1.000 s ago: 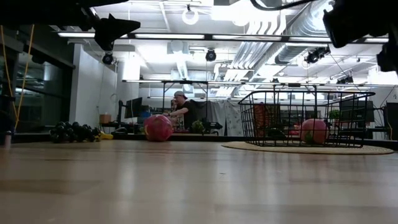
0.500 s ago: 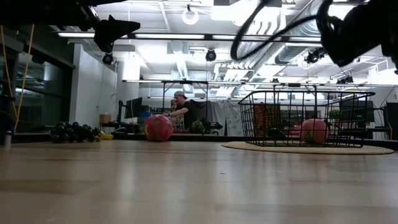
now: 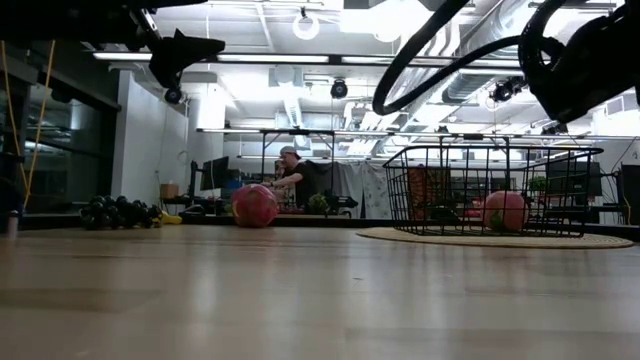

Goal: Build produce basket
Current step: Put the chili pepper into the wire basket

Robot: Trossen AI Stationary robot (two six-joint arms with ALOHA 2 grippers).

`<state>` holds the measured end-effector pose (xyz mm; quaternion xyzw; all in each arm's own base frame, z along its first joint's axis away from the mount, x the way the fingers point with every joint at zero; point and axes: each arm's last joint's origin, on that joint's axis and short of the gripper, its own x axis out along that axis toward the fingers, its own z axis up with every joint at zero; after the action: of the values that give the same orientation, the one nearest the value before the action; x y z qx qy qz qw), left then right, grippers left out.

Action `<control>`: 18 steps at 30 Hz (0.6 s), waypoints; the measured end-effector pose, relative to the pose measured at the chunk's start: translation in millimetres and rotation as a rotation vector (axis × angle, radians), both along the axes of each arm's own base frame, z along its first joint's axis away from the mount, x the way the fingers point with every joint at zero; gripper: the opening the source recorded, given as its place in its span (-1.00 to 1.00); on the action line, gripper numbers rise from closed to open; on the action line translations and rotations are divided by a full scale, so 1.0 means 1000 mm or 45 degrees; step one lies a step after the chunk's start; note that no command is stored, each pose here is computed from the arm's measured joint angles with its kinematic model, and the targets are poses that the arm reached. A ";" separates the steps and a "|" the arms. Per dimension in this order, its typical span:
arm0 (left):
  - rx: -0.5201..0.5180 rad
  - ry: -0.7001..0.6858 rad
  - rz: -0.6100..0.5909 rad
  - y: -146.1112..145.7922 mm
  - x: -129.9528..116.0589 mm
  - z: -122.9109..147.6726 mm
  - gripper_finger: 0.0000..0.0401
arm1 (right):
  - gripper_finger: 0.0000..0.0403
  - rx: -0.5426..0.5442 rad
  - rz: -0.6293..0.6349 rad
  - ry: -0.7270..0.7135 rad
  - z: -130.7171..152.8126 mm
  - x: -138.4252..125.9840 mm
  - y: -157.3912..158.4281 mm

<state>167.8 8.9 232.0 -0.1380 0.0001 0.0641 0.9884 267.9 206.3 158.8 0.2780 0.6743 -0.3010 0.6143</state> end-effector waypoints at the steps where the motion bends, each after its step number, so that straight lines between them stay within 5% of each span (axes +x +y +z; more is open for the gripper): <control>1: -0.005 0.000 0.000 0.000 0.000 0.000 0.59 | 0.17 -0.003 -0.002 -0.002 0.000 0.000 0.000; 11: -0.011 0.036 0.000 0.000 0.000 -0.003 0.59 | -0.40 -0.014 -0.002 0.011 -0.005 0.001 0.001; 18: -0.011 0.035 0.000 0.000 0.000 -0.003 0.59 | -0.47 -0.032 0.122 -0.026 -0.001 0.004 -0.001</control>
<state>167.7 8.9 229.2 -0.1414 0.0141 0.0661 0.9876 271.8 205.7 157.8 0.2408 0.6768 -0.2767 0.6382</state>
